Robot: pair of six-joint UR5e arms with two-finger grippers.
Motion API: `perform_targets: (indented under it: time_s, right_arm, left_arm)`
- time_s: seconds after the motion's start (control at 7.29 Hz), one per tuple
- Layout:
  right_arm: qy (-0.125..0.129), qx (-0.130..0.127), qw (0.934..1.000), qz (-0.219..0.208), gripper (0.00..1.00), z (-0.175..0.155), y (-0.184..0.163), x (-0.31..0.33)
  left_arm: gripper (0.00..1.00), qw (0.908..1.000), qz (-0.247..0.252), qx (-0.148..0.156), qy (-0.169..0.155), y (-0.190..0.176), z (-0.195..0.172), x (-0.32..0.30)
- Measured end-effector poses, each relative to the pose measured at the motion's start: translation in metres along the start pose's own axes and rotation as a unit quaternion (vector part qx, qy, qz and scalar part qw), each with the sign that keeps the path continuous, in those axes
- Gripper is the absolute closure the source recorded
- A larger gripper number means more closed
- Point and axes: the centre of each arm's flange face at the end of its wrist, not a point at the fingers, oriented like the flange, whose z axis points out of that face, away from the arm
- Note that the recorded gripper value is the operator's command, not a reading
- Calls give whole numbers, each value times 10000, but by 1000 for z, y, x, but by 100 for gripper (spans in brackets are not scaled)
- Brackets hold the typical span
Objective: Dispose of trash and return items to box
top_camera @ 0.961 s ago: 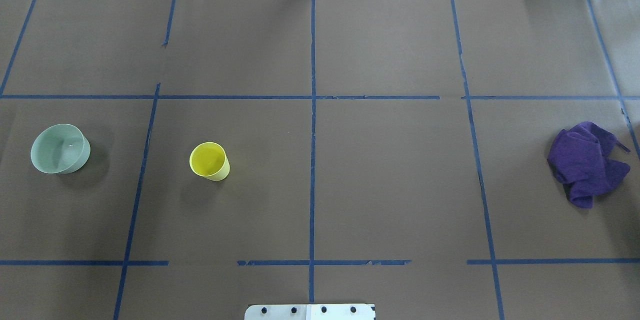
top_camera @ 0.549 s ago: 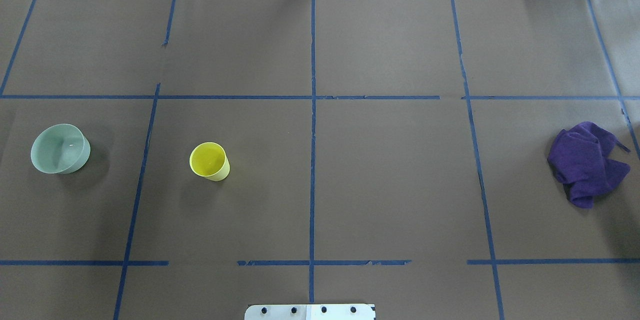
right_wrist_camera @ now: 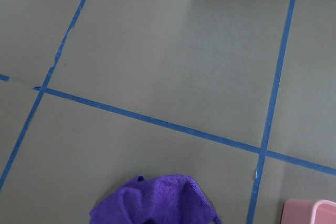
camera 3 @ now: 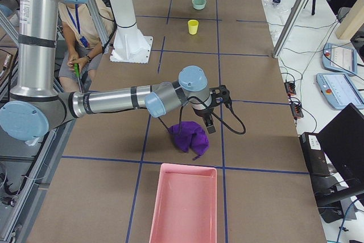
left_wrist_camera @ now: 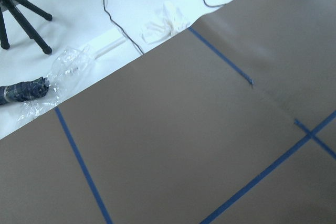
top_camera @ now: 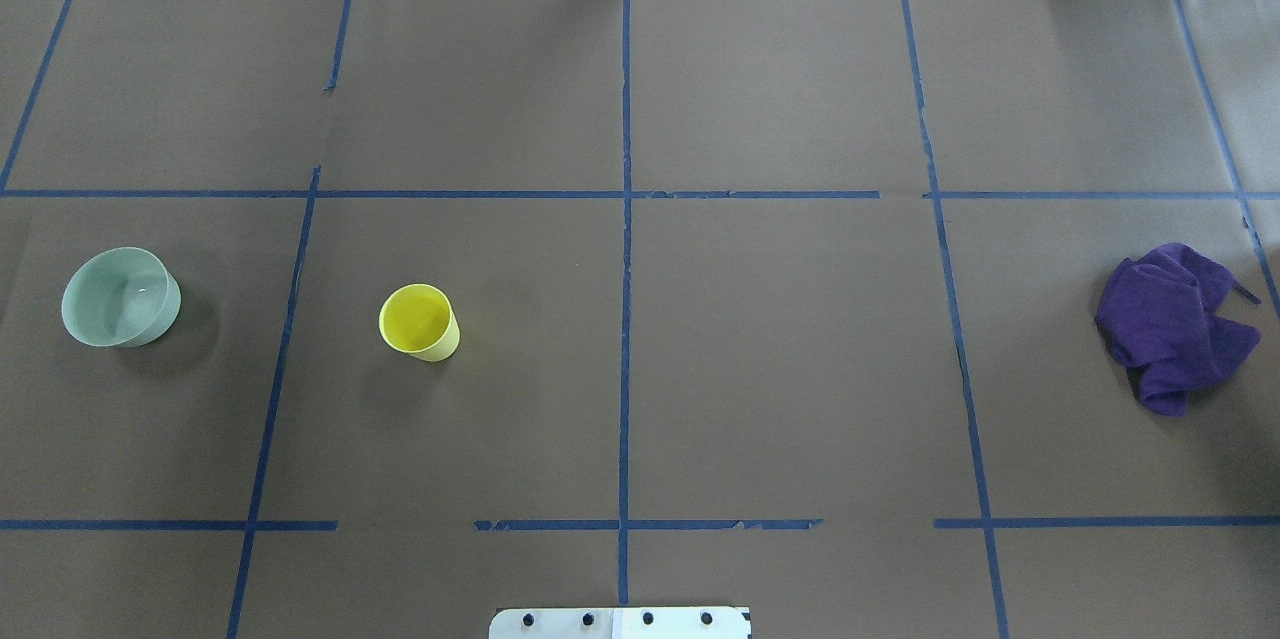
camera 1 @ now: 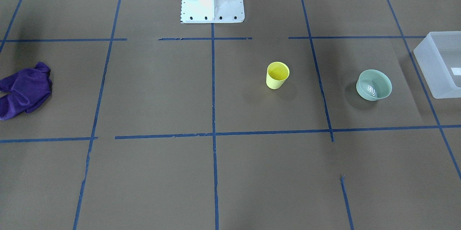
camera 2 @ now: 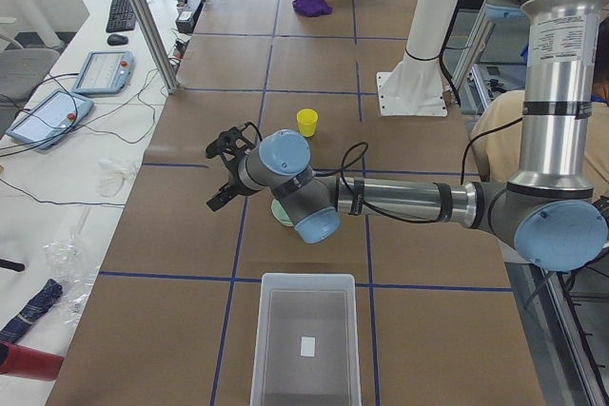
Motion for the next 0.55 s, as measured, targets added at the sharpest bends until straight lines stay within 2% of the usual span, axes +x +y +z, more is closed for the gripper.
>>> perform_targets:
  time_s: [0.14, 0.27, 0.41, 0.55]
  right_arm:
    - [-71, 28, 10000, -12, 0, -2, -4, -4]
    - [-107, 77, 9999, -60, 0, -5, -10, -9]
    - [-115, 107, 9998, -95, 0, -6, -14, -11]
    - [-114, 124, 9998, -115, 0, -7, -16, -12]
  left_arm:
    - [0, 9996, -209, 152, 148, -8, 15, 29]
    - [0, 9968, -684, 191, 355, -17, 35, 70]
    - [0, 9878, -1432, 115, 599, -24, 60, 120]
    - [0, 9754, -2088, 14, 712, -27, 81, 168]
